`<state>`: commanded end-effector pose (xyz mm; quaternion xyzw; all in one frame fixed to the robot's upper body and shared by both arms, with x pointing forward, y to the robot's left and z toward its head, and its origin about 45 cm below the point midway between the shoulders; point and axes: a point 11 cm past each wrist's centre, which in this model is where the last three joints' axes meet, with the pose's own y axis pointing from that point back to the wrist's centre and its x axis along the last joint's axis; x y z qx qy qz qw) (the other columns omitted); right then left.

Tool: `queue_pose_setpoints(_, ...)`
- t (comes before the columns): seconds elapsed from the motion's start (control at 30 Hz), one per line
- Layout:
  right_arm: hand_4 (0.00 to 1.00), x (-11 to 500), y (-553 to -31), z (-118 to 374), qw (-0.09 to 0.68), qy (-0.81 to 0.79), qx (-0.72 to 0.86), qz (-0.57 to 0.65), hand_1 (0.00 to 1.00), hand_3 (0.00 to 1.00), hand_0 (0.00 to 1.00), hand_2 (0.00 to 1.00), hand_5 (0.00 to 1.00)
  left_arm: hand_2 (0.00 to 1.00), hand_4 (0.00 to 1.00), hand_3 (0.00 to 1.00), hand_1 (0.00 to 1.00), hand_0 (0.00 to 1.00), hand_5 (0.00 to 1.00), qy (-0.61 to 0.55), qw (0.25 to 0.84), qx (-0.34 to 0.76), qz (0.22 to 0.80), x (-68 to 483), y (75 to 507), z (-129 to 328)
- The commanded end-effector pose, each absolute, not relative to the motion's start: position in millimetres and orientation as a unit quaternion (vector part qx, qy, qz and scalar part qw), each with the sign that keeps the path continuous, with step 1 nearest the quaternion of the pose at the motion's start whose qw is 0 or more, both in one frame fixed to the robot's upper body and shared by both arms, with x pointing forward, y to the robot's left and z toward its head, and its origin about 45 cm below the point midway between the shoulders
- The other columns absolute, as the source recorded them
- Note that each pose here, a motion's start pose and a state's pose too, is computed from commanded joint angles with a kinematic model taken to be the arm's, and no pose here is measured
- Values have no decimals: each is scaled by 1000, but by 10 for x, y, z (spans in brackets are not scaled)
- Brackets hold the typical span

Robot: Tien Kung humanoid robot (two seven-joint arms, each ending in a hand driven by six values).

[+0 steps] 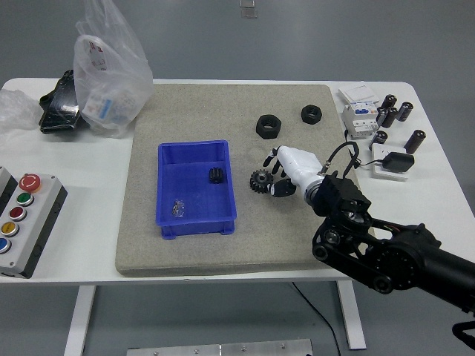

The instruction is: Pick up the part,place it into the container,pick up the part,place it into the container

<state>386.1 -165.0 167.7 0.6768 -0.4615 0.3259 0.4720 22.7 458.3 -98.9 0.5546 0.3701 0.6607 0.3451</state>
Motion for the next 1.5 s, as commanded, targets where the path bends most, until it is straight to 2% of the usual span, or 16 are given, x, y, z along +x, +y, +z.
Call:
queue_pose_setpoints(0.2,656,3878,-1662,1692,472,-463,676,325,508,640,266,515,25,590,707,623,639,637,289,371,345,555,660,221,4577,-992)
queue_pose_setpoints(0.23,677,3875,-1660,1695,473,-460,677,326,577,770,261,755,348,589,707,623,639,637,289,371,345,555,660,219,4578,-992)
queue_pose_setpoints(0.4,677,3873,-1625,1744,469,-453,681,333,577,770,261,755,348,589,707,623,639,637,289,371,345,556,659,219,4577,-993)
queue_pose_setpoints(0.43,784,3874,-1620,1752,468,-453,682,334,607,896,254,852,366,589,708,623,639,637,290,371,345,556,659,222,4577,-992)
queue_pose_setpoints(0.6,784,3871,-1629,1737,474,-446,683,332,607,896,254,852,366,589,708,623,639,637,290,370,346,555,660,233,4580,-990)
queue_pose_setpoints(0.63,835,3869,-1630,1732,476,-444,683,331,615,929,256,873,388,589,708,623,639,637,289,370,345,555,660,232,4580,-990)
queue_pose_setpoints(0.8,835,3865,-1634,1714,487,-433,681,333,615,929,256,873,388,589,708,623,639,637,289,370,344,556,660,226,4583,-989)
queue_pose_setpoints(0.83,881,3863,-1637,1707,490,-431,681,333,629,949,260,888,419,589,708,623,638,637,289,370,345,556,660,228,4583,-989)
queue_pose_setpoints(1.03,902,3842,-1638,1637,508,-413,679,331,635,958,269,895,435,589,708,624,639,637,289,370,345,556,659,228,4583,-989)
queue_pose_setpoints(1.4,899,3814,-1514,1465,517,-400,680,332,638,942,266,868,444,589,706,623,639,637,289,369,346,556,659,243,4576,-991)
queue_pose_setpoints(1.43,570,3813,-1513,1454,519,-399,679,333,568,705,258,640,234,589,705,623,639,637,288,369,346,556,659,244,4577,-991)
queue_pose_setpoints(1.5,570,3814,-1522,1429,523,-399,675,333,568,705,258,640,234,589,705,623,639,637,288,369,346,556,659,244,4578,-990)
